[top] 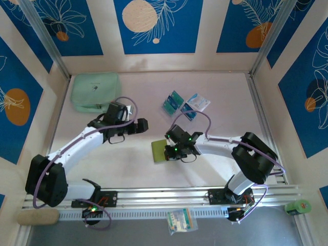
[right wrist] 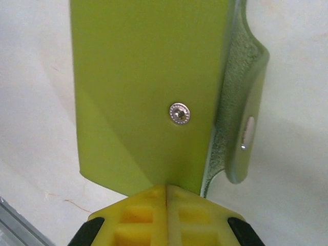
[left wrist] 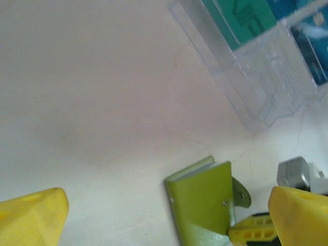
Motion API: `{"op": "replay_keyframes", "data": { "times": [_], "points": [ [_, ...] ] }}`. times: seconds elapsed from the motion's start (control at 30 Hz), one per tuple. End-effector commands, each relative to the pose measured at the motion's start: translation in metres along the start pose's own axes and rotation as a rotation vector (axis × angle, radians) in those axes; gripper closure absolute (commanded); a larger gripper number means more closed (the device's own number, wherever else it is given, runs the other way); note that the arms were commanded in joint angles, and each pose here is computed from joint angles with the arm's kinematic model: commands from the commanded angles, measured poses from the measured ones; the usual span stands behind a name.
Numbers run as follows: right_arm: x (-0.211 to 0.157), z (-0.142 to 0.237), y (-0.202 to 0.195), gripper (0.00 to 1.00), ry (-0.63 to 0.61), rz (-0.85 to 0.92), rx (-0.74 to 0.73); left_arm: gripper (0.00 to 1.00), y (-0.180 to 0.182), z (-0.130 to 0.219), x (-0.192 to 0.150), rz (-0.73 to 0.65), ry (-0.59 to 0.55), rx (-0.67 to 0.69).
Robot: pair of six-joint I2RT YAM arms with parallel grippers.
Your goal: Put the credit cards into the card holder
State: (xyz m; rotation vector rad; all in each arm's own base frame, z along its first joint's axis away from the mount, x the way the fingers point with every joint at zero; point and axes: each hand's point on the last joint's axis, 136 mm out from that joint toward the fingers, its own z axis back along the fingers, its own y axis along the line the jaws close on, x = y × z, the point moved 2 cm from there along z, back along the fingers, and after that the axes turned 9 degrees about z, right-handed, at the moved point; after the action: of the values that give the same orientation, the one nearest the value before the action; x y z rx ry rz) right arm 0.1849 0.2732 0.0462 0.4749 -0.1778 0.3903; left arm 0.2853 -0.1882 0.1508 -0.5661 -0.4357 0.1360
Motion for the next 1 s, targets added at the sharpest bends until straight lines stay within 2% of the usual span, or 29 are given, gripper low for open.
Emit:
{"op": "replay_keyframes", "data": {
  "times": [0.0, 0.43, 0.97],
  "points": [
    [0.001, 0.005, -0.003, 1.0, -0.028, -0.035, 0.017, 0.0, 0.004, -0.012, -0.019, -0.053, 0.049, 0.048],
    [-0.007, 0.003, -0.012, 1.0, -0.034, -0.108, 0.064, 0.0, -0.003, -0.06, -0.062, -0.208, 0.151, 0.123],
    [-0.003, 0.006, -0.008, 1.0, -0.037, -0.122, 0.095, 0.0, 0.01, -0.081, -0.082, -0.301, 0.194, 0.227]
  ]
}}
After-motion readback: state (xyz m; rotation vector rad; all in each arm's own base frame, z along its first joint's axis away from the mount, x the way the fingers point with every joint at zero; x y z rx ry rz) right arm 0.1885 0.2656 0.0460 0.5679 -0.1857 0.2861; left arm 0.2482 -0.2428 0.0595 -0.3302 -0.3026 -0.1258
